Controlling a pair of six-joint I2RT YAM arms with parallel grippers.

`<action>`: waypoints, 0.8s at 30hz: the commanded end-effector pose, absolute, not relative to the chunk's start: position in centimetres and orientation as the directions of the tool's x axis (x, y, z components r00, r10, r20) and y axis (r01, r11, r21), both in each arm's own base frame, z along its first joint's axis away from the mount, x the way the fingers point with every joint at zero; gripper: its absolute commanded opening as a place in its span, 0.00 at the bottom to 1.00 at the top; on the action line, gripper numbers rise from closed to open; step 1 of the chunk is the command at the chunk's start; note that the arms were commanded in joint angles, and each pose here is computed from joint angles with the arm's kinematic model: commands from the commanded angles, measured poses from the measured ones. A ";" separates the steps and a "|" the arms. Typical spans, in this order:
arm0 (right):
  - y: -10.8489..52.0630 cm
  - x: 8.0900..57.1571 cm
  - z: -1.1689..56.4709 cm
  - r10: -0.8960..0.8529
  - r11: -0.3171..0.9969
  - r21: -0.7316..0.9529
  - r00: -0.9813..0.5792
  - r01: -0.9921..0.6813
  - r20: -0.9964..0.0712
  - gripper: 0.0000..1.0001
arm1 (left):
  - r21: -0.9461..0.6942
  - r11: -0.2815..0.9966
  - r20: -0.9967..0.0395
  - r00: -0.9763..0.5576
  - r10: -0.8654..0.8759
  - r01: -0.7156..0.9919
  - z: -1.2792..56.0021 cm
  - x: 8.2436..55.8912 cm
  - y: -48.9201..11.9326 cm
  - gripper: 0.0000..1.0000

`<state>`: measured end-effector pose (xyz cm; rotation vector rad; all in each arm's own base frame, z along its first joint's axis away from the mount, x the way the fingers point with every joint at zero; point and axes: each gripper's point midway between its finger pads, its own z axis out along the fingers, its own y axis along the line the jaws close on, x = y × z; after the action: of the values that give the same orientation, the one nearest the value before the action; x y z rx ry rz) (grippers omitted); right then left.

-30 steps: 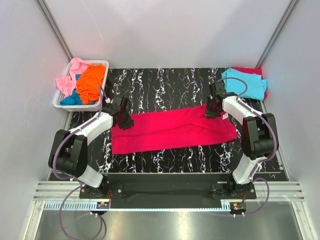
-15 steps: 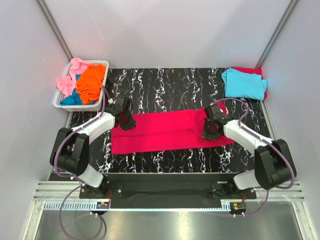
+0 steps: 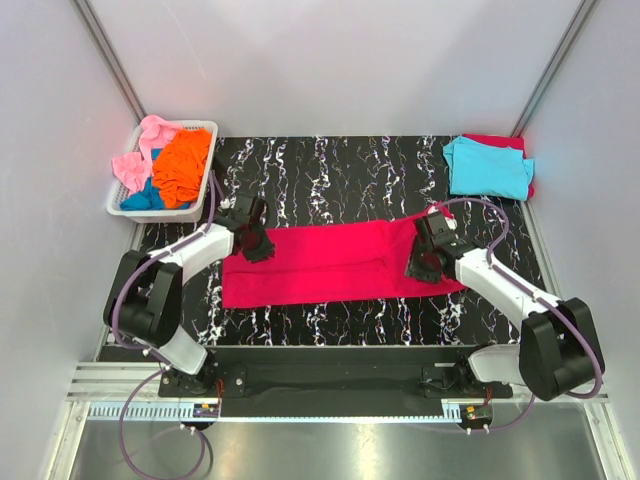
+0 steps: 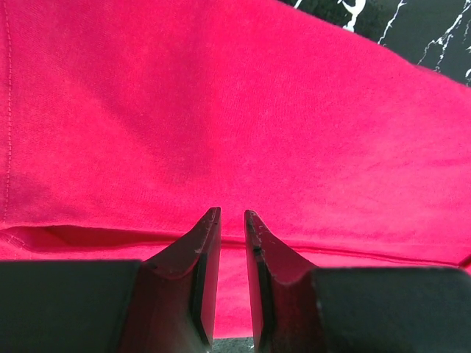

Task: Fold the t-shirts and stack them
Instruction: Fold the tshirt

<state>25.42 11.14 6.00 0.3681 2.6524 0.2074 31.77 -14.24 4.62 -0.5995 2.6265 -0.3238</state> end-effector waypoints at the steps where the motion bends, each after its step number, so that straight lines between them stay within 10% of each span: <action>1: 9.8 27.3 8.3 0.293 0.956 0.154 -0.803 0.250 -0.519 0.41 | -0.373 0.872 -0.385 -0.802 -0.457 -0.318 6.3 33.8 -15.7 0.23; 19: 11.3 33.2 4.5 0.270 0.960 0.047 -0.866 0.276 -0.422 0.44 | -0.221 0.946 -0.395 -0.865 -0.311 -0.239 5.3 35.3 -14.8 0.24; 24: 9.8 33.1 5.2 0.289 0.949 0.027 -0.831 0.314 -0.475 0.61 | -0.124 0.961 -0.398 -0.875 -0.276 -0.247 4.4 35.0 -13.2 0.24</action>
<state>32.10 10.95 3.32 0.3892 2.7082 -0.0363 34.01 -14.01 3.84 -0.4173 2.7113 -0.1755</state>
